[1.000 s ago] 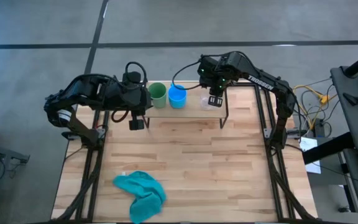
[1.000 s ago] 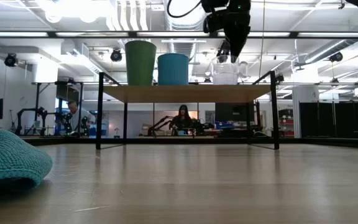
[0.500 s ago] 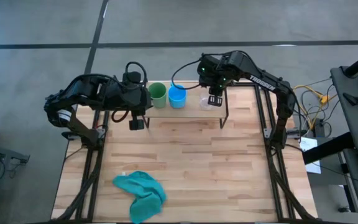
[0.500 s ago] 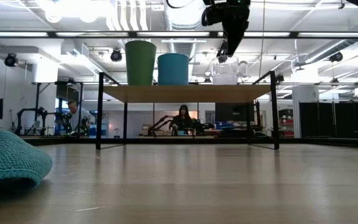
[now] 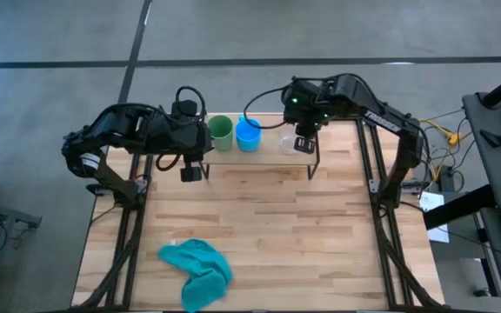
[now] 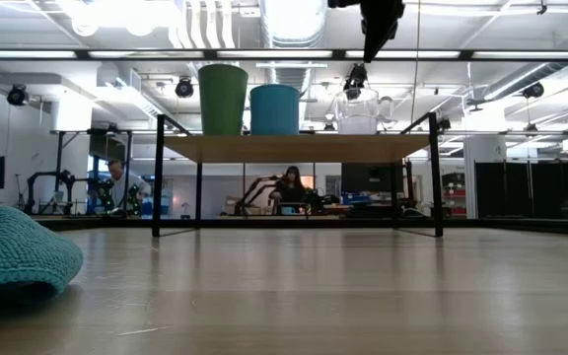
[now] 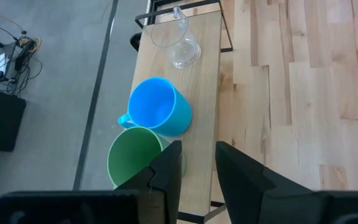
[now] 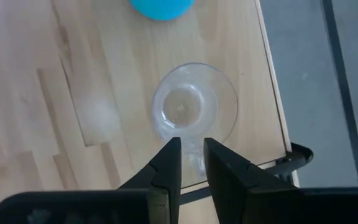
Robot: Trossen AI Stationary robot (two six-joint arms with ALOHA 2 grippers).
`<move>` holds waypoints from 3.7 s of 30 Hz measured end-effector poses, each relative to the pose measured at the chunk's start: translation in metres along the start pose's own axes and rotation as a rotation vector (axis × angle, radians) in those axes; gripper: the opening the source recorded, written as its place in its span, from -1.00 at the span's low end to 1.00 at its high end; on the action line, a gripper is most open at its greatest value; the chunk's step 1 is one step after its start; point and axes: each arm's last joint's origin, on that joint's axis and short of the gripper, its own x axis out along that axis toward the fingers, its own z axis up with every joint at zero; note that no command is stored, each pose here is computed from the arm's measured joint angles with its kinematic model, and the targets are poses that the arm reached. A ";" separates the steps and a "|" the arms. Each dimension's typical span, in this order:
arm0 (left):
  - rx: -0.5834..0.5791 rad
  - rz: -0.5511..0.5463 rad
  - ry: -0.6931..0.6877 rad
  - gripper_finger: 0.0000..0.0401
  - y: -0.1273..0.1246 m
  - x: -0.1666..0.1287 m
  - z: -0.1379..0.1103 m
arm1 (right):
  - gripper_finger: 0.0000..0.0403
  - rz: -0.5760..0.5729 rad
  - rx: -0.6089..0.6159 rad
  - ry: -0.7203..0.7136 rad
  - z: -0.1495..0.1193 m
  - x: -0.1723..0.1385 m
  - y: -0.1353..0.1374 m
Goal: Stack small to large cups/mugs on shelf
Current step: Put the transparent cup on the shelf, then return to Home Position
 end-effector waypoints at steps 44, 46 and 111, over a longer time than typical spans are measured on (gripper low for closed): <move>0.011 -0.001 0.004 -0.58 0.000 0.000 0.000 | -0.70 -0.031 0.022 0.264 -0.024 0.069 0.021; 0.011 -0.001 0.004 -0.58 0.000 0.000 0.000 | -0.70 -0.052 0.007 0.258 -0.023 0.069 0.020; -0.265 0.025 -0.031 -0.58 0.006 -0.012 -0.006 | -0.72 -0.031 0.389 -0.418 -0.113 -0.118 0.022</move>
